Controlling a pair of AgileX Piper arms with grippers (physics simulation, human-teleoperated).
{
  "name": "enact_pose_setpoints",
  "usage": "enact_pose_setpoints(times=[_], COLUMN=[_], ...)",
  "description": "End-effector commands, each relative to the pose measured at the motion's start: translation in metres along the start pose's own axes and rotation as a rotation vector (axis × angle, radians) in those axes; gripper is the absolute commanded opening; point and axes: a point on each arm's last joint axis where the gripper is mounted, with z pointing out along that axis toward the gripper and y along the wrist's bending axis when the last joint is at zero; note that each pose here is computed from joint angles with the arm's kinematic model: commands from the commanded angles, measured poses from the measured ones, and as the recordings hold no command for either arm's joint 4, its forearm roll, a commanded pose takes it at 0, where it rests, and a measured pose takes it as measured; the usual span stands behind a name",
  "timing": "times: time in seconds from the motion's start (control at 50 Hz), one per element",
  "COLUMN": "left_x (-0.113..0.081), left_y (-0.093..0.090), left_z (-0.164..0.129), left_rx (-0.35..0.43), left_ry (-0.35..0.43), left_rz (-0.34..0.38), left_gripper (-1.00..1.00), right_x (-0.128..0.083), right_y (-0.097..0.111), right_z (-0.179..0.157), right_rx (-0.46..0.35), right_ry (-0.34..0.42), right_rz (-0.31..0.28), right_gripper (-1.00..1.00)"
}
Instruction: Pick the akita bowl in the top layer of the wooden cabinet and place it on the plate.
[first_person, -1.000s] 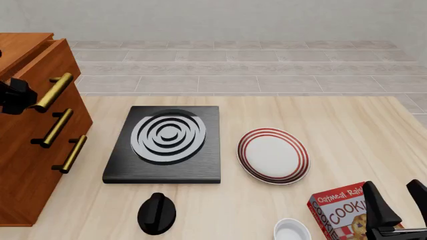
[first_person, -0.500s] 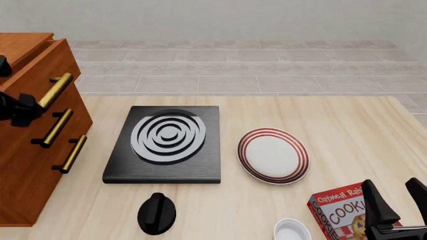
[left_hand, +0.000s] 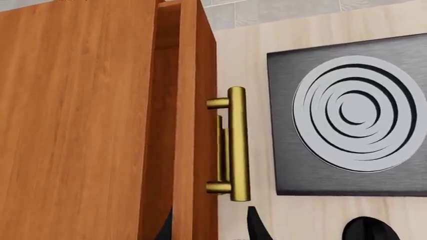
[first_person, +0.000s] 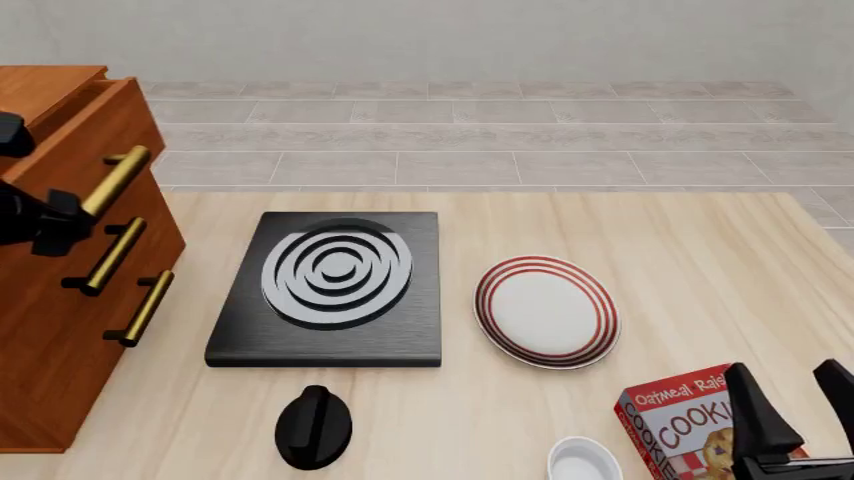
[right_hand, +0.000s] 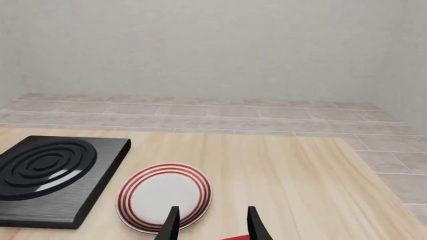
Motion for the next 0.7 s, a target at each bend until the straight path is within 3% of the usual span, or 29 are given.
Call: enact_pose_setpoints(times=[0.02,0.7], left_x=[-0.002,-0.017], left_y=[-0.012,-0.038], left_z=[0.004,-0.012], left_rx=[0.058,0.144], left_ry=[0.022,-0.017], left_rz=[0.034,0.114], left_gripper=[1.0,1.0], right_x=[0.0,-0.001], right_y=[0.0,0.0], right_z=[-0.001,-0.001], right_rx=[0.001,0.001], right_ry=[-0.003,-0.007], right_rz=[0.003,0.014], right_gripper=[1.0,1.0])
